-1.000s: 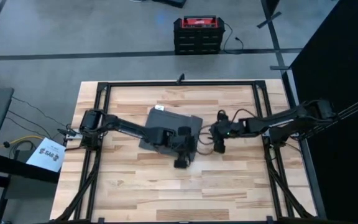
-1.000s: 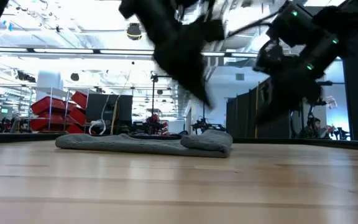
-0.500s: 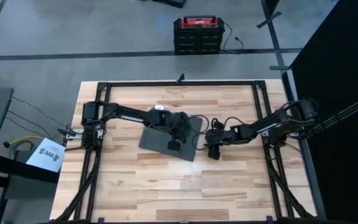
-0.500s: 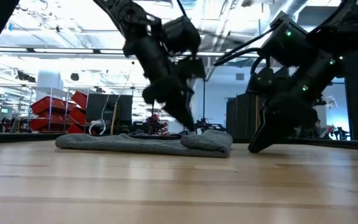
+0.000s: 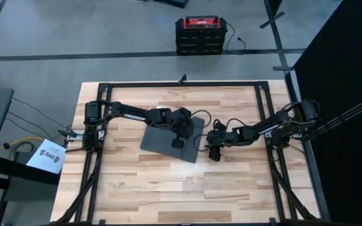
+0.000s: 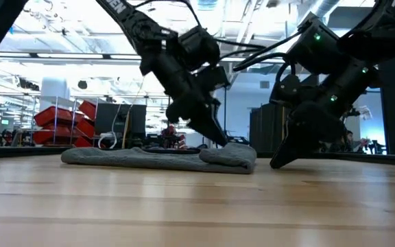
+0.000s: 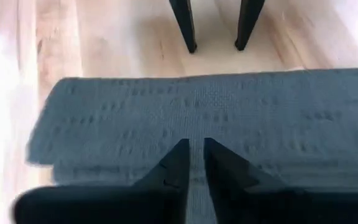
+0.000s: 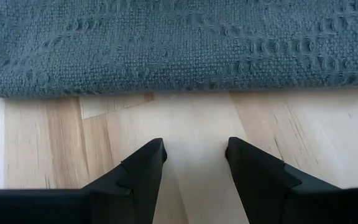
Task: Roll towel
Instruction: Roll the gray towel
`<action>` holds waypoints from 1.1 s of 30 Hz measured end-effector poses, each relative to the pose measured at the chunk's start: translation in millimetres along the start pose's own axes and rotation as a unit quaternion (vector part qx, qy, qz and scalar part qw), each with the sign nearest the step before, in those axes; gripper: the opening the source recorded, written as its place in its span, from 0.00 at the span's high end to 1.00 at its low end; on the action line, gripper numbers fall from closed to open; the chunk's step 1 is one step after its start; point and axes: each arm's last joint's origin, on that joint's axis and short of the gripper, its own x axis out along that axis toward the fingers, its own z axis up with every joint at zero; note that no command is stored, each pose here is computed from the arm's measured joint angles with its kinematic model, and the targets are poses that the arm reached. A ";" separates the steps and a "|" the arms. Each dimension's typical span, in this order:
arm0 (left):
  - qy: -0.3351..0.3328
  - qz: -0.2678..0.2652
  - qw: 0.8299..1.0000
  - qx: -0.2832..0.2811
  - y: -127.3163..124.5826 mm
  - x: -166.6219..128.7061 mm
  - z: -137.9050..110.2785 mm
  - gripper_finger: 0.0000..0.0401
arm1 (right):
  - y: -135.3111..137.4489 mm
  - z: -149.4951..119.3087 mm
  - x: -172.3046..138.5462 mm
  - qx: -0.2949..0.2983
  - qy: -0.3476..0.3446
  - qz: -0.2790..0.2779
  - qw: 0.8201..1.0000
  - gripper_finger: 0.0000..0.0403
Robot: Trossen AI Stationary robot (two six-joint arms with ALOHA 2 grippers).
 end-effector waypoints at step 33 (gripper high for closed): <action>0.034 -0.009 0.995 -0.094 -9.2 44.0 -33.5 0.30 | -8.2 4.9 2.5 -0.021 -0.020 0.006 1.000 0.58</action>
